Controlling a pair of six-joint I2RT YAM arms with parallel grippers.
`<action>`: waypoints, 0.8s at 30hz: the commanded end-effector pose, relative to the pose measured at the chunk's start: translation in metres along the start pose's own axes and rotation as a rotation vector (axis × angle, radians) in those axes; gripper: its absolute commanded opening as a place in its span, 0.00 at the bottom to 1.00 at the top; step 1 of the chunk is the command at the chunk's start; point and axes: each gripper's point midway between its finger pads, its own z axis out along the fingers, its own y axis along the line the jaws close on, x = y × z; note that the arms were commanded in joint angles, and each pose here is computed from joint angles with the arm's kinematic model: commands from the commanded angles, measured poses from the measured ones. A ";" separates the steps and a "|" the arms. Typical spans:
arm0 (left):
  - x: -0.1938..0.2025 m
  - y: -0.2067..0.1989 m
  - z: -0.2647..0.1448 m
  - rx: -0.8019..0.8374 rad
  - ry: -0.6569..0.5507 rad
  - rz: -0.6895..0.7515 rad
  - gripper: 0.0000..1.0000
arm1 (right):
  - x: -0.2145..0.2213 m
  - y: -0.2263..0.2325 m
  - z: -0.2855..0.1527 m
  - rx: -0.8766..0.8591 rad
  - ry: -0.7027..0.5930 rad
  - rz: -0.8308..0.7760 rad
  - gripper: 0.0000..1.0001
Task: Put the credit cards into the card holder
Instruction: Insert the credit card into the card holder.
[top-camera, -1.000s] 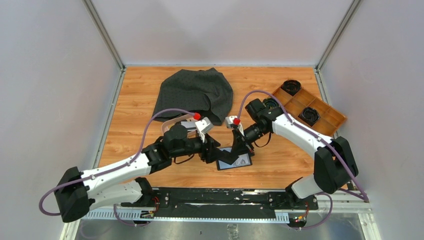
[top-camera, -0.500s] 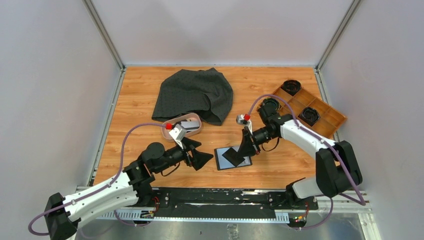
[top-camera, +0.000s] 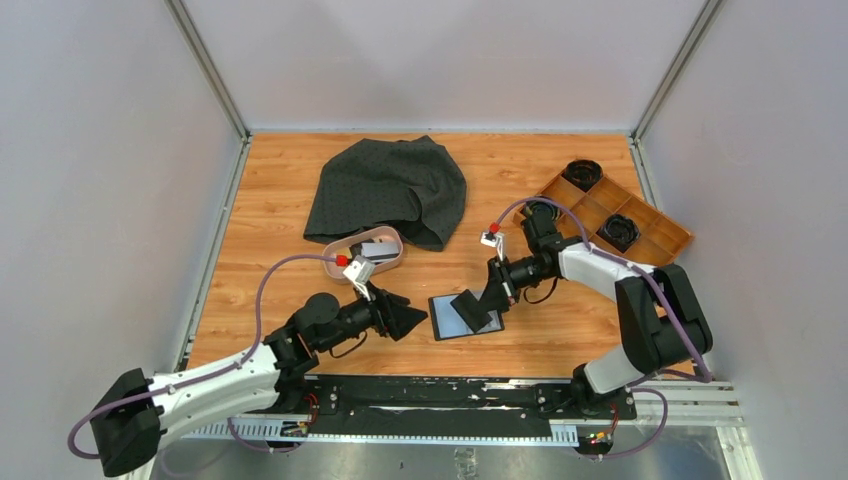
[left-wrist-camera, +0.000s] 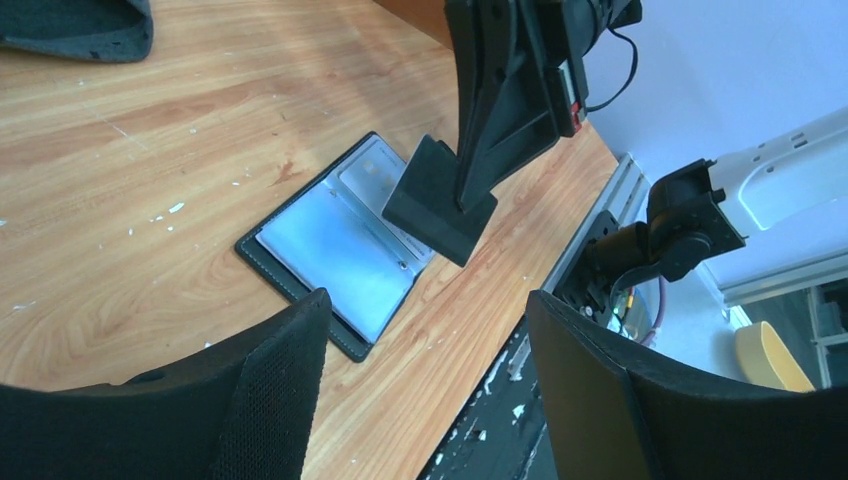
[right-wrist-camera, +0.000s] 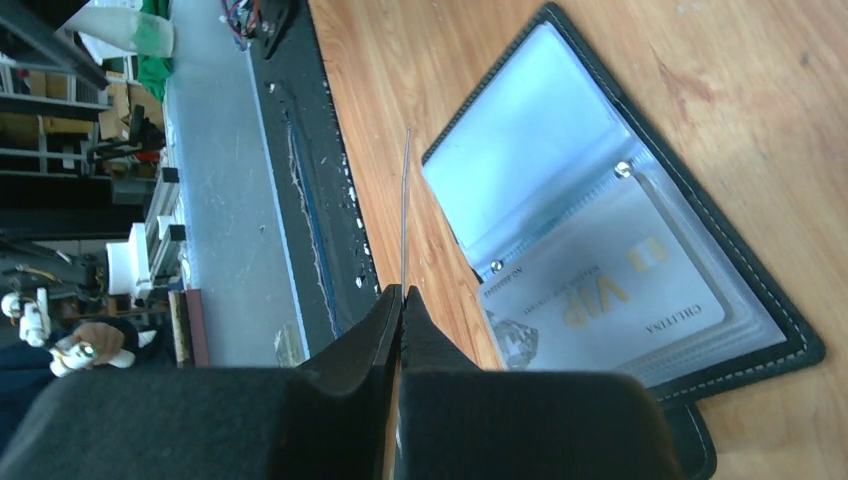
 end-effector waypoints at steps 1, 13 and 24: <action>-0.013 -0.010 0.011 0.036 -0.057 -0.029 0.71 | 0.003 -0.019 -0.001 0.086 0.007 0.138 0.00; 0.015 -0.007 0.047 0.049 0.067 -0.069 0.41 | 0.009 -0.037 -0.004 0.151 0.010 0.303 0.00; 0.060 0.012 0.081 0.021 0.191 -0.139 0.26 | 0.016 -0.045 -0.003 0.191 0.033 0.371 0.00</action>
